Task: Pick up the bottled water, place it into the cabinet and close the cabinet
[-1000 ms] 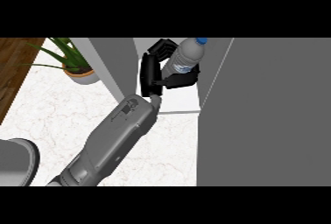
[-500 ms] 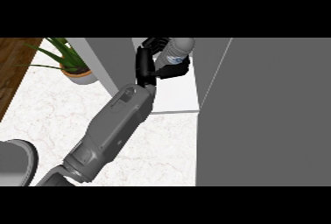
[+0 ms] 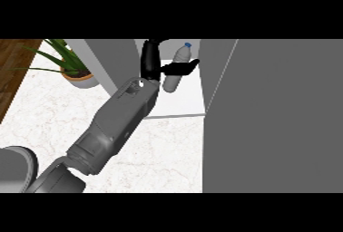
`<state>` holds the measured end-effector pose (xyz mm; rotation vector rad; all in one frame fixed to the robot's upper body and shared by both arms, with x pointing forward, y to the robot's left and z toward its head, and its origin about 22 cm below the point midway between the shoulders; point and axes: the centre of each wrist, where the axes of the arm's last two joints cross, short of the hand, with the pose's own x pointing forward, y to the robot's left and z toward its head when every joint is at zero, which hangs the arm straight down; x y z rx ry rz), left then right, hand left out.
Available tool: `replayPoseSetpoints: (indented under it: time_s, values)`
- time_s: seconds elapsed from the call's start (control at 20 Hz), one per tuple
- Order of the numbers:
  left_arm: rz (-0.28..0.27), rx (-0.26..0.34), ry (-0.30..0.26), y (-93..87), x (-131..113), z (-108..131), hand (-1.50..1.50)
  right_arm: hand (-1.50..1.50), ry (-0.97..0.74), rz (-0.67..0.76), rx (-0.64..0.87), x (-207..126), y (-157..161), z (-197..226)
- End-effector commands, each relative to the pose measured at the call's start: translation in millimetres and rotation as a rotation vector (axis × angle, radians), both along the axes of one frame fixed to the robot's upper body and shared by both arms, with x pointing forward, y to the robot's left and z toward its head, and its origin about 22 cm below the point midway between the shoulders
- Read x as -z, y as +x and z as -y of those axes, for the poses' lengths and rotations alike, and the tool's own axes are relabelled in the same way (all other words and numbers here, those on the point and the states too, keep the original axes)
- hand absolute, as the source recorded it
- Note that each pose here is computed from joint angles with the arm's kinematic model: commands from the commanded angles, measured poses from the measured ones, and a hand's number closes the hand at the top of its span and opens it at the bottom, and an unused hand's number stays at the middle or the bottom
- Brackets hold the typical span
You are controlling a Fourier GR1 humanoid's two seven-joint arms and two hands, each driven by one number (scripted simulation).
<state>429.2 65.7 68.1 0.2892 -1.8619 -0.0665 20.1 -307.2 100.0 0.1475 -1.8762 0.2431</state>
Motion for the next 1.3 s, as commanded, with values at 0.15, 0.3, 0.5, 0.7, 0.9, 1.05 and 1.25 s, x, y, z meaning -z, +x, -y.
replayPoseSetpoints:
  time_s: [0.15,0.3,0.5,0.7,0.9,1.05,1.25]
  values:
    - [-0.034,-0.024,-0.011,8.3,-6,-1,-1.5,-1.5,0.024,0.062,-0.038,-24,-5,-6]
    - [-0.005,0.006,-0.052,10.8,-16,2,-1.5,-1.5,-0.001,0.053,-0.038,-14,4,4]
    - [0.076,0.099,-0.137,10.5,-27,7,-1.5,-1.5,0.009,0.053,-0.022,-25,3,-7]
    - [0.09,0.194,-0.224,4.3,-19,5,-1.5,-1.5,0.016,0.061,-0.012,-22,4,-6]
    - [0.074,0.249,-0.261,-2.0,-29,16,-1.5,-1.5,0.006,0.032,-0.029,-30,5,-22]
    - [0.044,0.29,-0.268,-11.1,-3,5,-1.5,-1.5,0.031,0.043,-0.031,-32,5,-11]
    - [0.041,0.319,-0.297,-31.9,4,12,-1.5,-1.5,0.019,0.023,-0.011,-39,-1,-15]
